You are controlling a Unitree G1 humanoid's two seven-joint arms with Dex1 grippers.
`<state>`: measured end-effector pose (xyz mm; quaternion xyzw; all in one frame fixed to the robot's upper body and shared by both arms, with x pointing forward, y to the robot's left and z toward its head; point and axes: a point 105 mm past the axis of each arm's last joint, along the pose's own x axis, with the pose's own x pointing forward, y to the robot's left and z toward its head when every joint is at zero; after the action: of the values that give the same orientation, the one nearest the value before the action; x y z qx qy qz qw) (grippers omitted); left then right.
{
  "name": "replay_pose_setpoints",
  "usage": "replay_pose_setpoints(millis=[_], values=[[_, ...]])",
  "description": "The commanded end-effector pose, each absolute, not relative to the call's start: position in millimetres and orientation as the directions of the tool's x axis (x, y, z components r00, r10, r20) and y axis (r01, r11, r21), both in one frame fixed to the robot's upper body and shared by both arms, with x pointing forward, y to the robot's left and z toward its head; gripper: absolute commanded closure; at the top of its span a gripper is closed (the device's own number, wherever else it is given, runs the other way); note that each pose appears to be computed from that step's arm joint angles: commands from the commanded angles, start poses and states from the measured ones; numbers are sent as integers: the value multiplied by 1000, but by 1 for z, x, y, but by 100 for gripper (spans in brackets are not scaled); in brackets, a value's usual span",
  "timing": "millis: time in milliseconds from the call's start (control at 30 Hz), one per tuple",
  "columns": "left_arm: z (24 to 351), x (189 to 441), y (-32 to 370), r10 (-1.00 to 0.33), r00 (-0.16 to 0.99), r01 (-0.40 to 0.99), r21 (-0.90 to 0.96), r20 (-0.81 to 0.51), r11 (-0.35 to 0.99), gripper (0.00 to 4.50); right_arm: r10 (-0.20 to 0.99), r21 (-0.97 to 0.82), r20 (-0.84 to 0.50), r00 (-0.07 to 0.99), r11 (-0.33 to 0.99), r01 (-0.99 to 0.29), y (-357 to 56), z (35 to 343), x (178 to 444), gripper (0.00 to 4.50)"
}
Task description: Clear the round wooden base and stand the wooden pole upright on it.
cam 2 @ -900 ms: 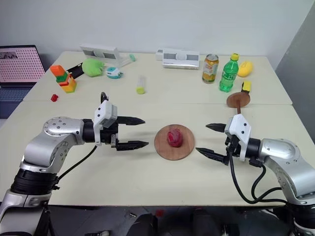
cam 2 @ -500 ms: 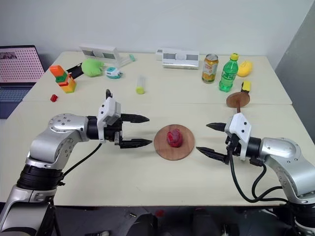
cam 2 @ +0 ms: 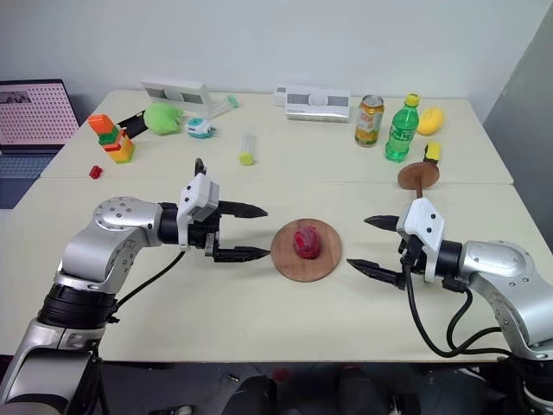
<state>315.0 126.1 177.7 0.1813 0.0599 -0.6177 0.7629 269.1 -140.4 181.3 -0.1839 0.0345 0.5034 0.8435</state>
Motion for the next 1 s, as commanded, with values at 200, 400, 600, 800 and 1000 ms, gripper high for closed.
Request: replay_pose_setpoints(millis=[200,400,600,800,1000], values=[[184,320,121,-922,236,953,259,-307,158,0,850,-317,-229,475,396,-862,-138,195,263,4],[176,335,85,-937,200,952,283,-287,117,0,859,-325,-246,450,364,-873,-133,198,260,4],[150,354,58,-913,177,946,321,-367,54,0,868,-329,-285,407,310,-892,-128,201,251,4],[130,365,38,-888,151,942,335,-433,-3,0,861,-348,-290,419,313,-884,-125,204,247,4],[120,374,36,-866,174,940,341,-468,4,66,855,-352,-291,429,322,-879,-123,203,246,0]])
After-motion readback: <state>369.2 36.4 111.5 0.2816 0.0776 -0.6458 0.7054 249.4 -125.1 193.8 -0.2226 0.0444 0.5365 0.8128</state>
